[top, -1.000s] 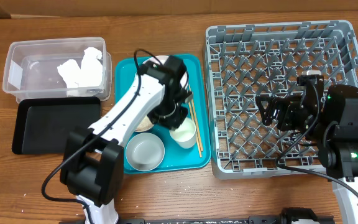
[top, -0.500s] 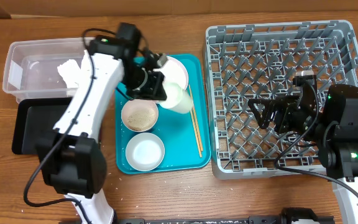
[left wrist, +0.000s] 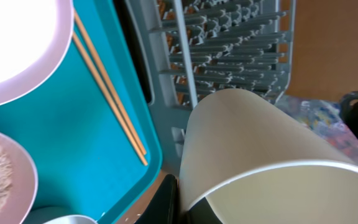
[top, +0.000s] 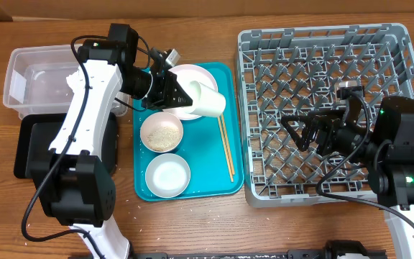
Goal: Sort waste into correct bins and load items into the dishwasher
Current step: 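Lift the paper cup with the left gripper toward the right gripper, then grasp the paper cup with the right gripper and open the left gripper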
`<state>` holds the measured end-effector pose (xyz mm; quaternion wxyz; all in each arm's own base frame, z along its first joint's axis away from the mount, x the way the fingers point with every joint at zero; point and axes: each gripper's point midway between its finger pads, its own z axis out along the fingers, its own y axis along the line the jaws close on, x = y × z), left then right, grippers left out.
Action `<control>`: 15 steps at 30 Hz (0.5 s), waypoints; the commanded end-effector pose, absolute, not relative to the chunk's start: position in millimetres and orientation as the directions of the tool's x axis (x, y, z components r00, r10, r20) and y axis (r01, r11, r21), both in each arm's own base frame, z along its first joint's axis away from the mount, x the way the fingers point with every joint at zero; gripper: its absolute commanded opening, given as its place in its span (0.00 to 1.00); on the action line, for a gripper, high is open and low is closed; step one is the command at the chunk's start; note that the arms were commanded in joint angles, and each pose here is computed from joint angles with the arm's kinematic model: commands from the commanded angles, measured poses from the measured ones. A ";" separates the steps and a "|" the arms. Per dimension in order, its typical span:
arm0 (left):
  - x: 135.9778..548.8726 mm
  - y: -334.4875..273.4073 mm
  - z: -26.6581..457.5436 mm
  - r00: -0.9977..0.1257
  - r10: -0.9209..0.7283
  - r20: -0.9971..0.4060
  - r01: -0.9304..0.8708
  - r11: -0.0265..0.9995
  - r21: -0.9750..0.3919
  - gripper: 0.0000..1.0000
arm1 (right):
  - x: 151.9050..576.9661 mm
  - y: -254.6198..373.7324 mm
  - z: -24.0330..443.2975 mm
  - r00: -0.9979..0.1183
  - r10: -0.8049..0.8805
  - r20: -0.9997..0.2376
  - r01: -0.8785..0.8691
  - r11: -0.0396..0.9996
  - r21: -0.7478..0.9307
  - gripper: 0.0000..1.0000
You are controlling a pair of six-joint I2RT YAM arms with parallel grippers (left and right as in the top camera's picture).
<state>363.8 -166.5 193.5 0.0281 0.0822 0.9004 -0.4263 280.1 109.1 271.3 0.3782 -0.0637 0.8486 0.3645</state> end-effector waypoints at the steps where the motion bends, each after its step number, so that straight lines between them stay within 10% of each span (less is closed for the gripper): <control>1: 362.4 -178.9 210.3 -0.973 0.154 -0.173 0.230 0.541 -0.809 0.04 | 280.0 112.1 284.9 -0.686 0.169 -0.708 -0.416 0.706 0.573 1.00; 15: 348.3 -191.6 234.5 -0.955 0.192 -0.227 0.285 0.382 -0.879 0.04 | 300.0 137.2 311.5 -0.634 0.155 -0.758 -0.601 0.519 0.608 1.00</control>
